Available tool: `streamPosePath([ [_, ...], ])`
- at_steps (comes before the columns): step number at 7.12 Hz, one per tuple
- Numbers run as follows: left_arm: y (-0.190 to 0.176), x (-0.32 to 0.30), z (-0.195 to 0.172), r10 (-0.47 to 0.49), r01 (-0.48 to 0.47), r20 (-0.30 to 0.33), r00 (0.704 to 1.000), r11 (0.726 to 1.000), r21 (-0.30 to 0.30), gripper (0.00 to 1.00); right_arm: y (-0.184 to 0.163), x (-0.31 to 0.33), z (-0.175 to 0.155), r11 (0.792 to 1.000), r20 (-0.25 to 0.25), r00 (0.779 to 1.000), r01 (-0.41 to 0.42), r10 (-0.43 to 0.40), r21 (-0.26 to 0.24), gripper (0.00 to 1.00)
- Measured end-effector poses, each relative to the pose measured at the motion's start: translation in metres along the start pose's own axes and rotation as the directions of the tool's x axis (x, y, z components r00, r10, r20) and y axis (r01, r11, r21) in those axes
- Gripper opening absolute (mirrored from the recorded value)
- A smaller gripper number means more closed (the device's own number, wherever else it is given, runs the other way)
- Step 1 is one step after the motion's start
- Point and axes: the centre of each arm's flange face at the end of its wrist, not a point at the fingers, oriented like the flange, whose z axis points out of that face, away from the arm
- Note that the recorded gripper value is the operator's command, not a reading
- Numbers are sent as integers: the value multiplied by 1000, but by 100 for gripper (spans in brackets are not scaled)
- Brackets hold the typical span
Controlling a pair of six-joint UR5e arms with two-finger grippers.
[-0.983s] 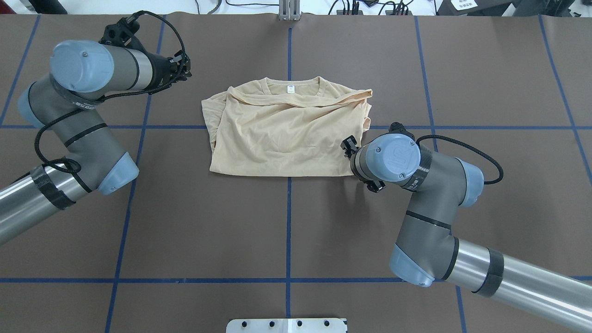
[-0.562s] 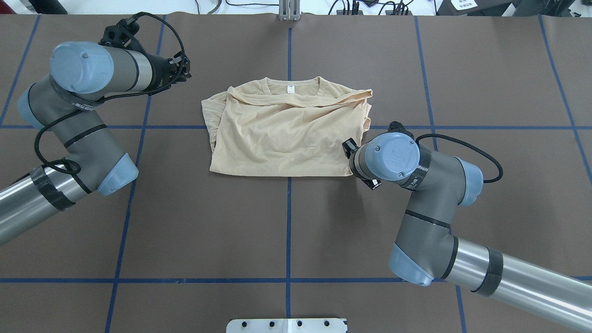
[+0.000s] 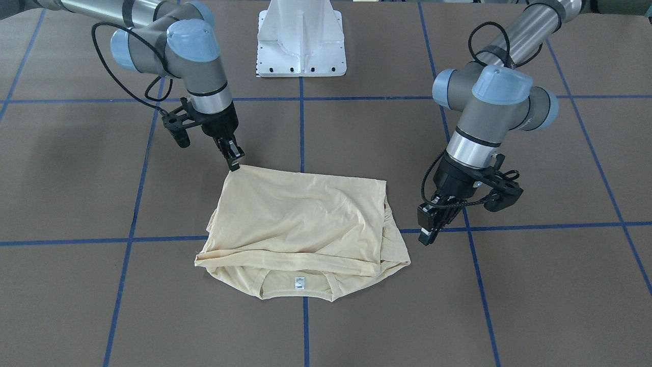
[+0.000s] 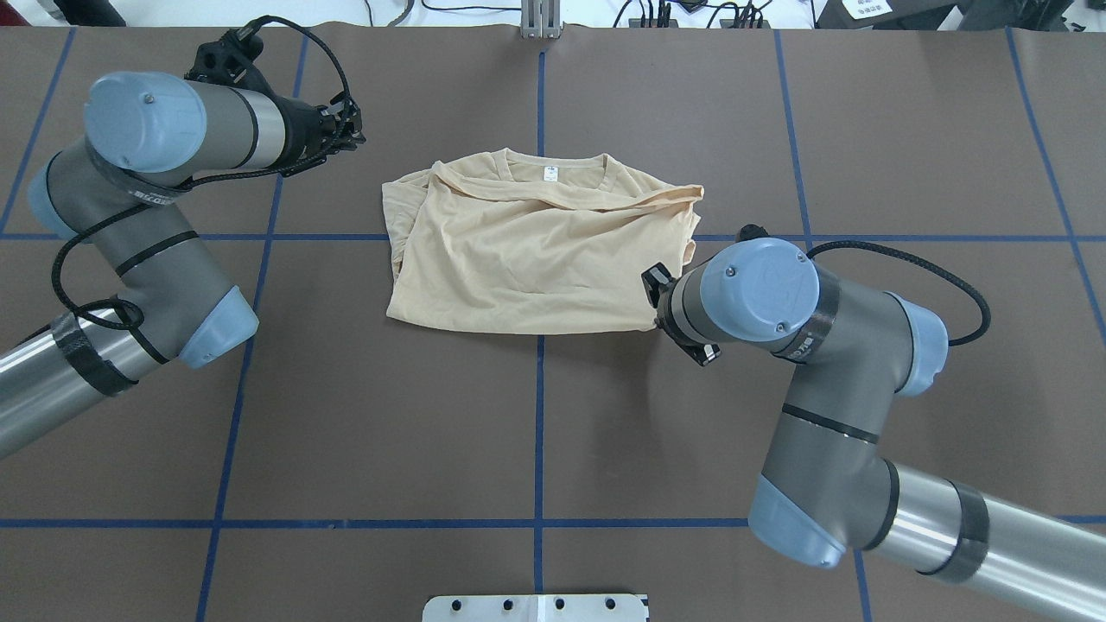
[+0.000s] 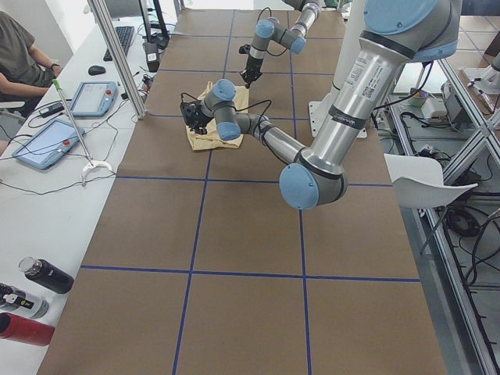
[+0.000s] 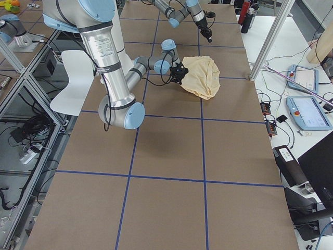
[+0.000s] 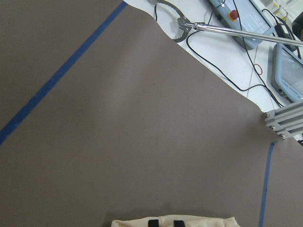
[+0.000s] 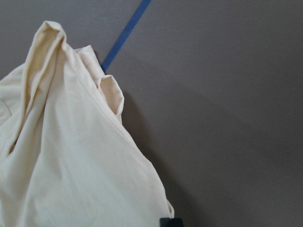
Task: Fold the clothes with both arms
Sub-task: 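Drag the grasped corner toward the robot, rotating the shirt, with the right gripper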
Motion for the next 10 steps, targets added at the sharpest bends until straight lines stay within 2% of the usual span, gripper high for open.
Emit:
streamPosePath([
  [1,6,7,-10,2,-2,-8,1000,999,-34,23,29,22,-25,999,-59,998,31,-32,-9,0],
  [3,16,19,-26,3,-5,-14,1000,995,-103,23,90,71,-70,990,-139,983,111,-122,-81,0],
  [4,21,22,-31,4,-7,-19,1000,991,-135,23,118,95,-82,982,-175,971,140,-161,-130,99],
  [5,24,24,-35,5,-8,-21,1000,987,-159,23,143,115,-87,975,-211,961,145,-179,-170,100],
  [7,27,24,-35,3,-3,-2,1000,984,-180,23,164,137,-87,973,-257,949,136,-183,-187,100],
  [8,34,23,-36,2,2,22,1000,982,-190,25,156,132,-86,978,-258,953,120,-162,-171,100],
  [10,72,2,-44,18,0,77,997,973,-230,28,104,90,-86,993,-213,974,61,-82,-100,100],
])
